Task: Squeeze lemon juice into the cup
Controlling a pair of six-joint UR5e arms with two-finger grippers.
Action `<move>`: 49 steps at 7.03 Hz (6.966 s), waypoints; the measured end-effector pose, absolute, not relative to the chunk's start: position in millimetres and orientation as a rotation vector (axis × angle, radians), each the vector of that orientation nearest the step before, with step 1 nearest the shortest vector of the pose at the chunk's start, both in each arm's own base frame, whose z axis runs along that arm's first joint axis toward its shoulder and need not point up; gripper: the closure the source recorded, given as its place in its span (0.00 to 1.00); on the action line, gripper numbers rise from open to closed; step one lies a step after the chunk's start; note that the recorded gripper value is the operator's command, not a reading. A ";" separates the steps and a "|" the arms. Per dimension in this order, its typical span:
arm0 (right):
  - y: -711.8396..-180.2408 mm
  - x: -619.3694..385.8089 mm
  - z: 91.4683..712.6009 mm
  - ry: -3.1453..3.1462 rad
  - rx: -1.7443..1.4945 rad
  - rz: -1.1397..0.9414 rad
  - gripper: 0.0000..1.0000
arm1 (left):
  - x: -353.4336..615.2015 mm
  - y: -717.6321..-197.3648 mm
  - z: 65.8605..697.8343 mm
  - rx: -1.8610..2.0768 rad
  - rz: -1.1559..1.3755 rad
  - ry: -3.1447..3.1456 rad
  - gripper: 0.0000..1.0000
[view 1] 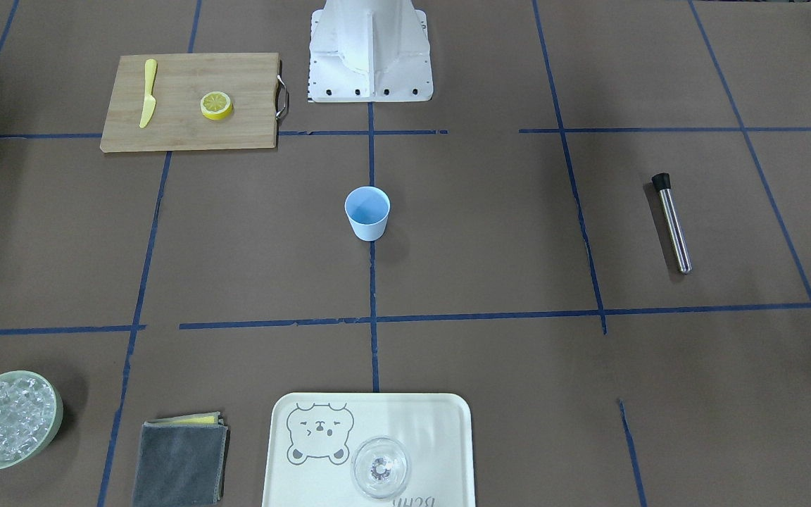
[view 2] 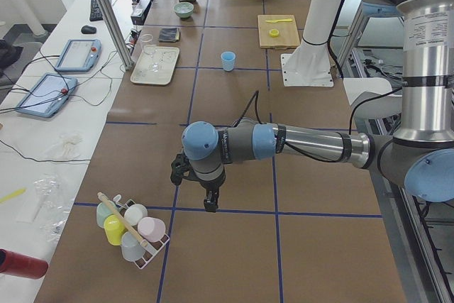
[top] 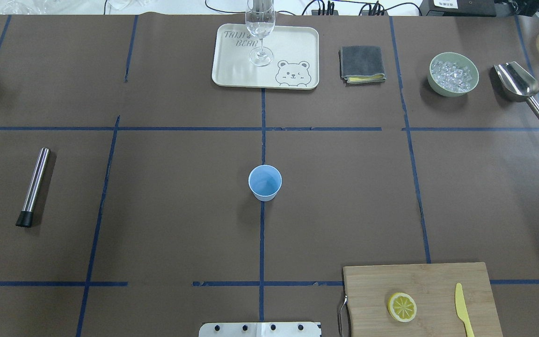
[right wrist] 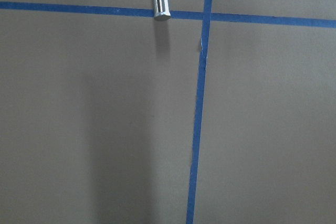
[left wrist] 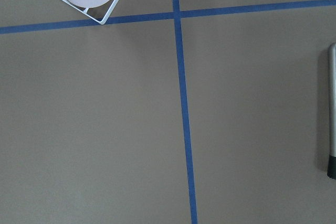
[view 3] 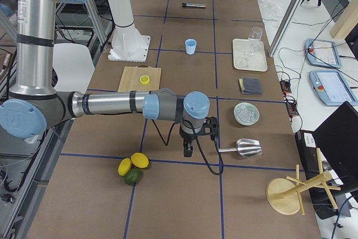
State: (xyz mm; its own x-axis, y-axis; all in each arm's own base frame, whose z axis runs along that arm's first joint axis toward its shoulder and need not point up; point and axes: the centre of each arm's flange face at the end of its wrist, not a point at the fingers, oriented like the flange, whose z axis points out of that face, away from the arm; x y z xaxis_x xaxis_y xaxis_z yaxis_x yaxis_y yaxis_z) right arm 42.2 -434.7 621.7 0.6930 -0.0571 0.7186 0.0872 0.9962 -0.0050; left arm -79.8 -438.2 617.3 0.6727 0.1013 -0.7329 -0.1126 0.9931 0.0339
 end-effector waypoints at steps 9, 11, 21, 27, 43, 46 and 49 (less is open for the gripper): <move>-435.7 29.9 609.4 -0.844 0.049 -0.141 0.00 | -80.2 -443.5 605.5 0.037 0.159 0.815 0.00; -428.9 0.2 601.2 -0.887 0.089 -0.184 0.00 | -79.0 -445.9 595.8 0.070 0.179 0.812 0.00; -224.0 -372.5 382.2 -0.909 0.096 0.032 0.00 | -72.7 -455.7 594.8 0.193 0.230 0.854 0.00; -189.0 -415.7 385.0 -0.790 0.059 0.002 0.00 | -71.6 -453.9 590.8 0.200 0.231 0.870 0.00; -166.3 -424.3 398.4 -0.762 0.021 -0.007 0.64 | -72.6 -448.2 588.5 0.199 0.226 0.870 0.00; -167.3 -408.7 384.2 -0.789 0.025 -0.002 0.64 | -72.8 -448.1 587.5 0.200 0.226 0.870 0.00; -176.7 -396.6 373.0 -0.811 0.034 0.020 0.63 | -73.2 -447.2 583.7 0.203 0.227 0.869 0.00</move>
